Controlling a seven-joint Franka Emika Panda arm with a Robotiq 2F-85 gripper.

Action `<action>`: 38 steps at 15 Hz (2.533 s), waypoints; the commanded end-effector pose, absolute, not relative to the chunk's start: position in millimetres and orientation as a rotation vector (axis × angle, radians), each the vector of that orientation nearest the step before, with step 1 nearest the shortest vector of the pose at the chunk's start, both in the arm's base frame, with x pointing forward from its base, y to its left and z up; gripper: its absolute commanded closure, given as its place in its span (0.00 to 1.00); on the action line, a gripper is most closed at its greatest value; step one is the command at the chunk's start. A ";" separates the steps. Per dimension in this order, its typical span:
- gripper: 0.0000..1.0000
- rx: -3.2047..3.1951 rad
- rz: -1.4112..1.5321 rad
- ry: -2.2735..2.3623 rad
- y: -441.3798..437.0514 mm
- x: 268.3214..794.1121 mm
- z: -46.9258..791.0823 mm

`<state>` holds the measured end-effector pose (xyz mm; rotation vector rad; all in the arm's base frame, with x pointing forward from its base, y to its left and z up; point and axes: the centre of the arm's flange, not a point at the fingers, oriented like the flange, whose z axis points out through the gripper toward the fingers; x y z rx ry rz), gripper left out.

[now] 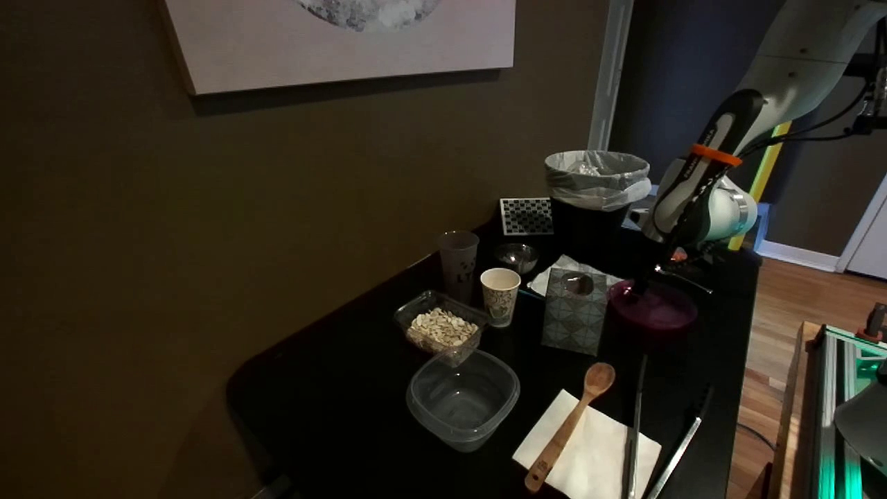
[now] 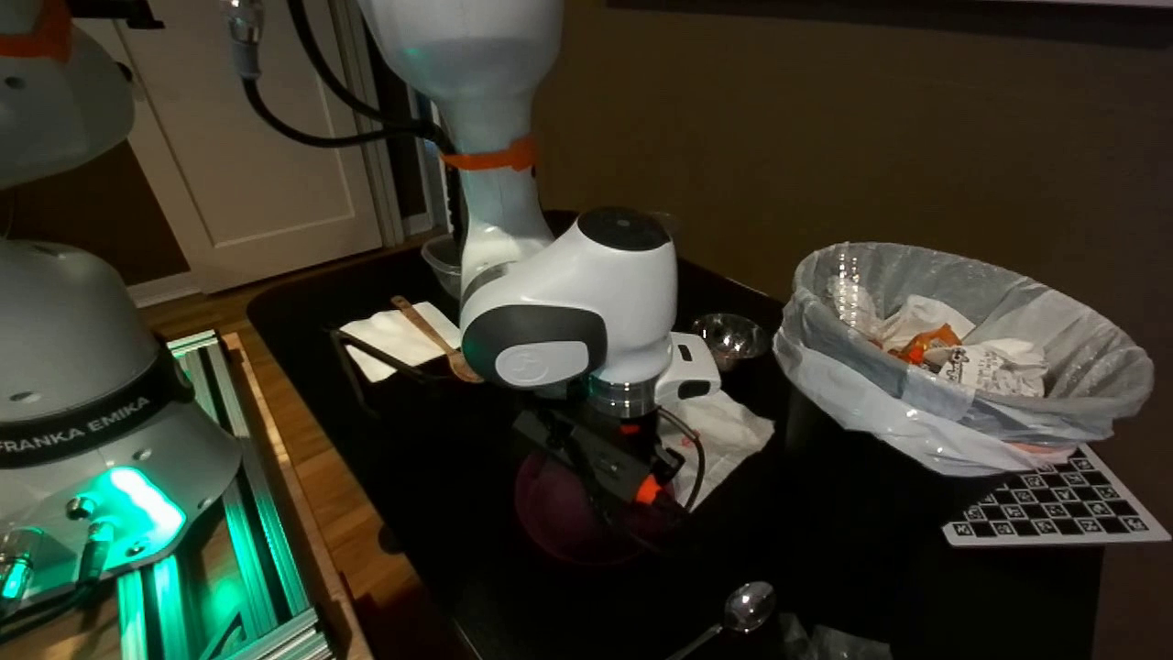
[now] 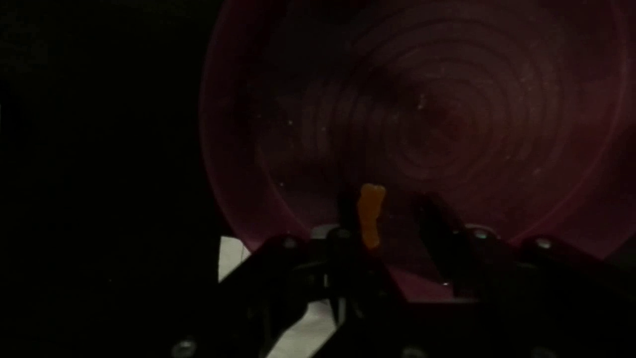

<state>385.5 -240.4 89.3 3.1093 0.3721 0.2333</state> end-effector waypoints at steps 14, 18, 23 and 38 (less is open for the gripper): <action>0.77 3.116 0.300 0.407 -233.6 389.5 91.0; 0.84 3.117 0.299 0.409 -232.6 390.1 90.2; 0.90 3.116 0.301 0.414 -232.3 390.7 91.9; 0.96 3.087 0.377 0.432 -226.6 399.7 127.4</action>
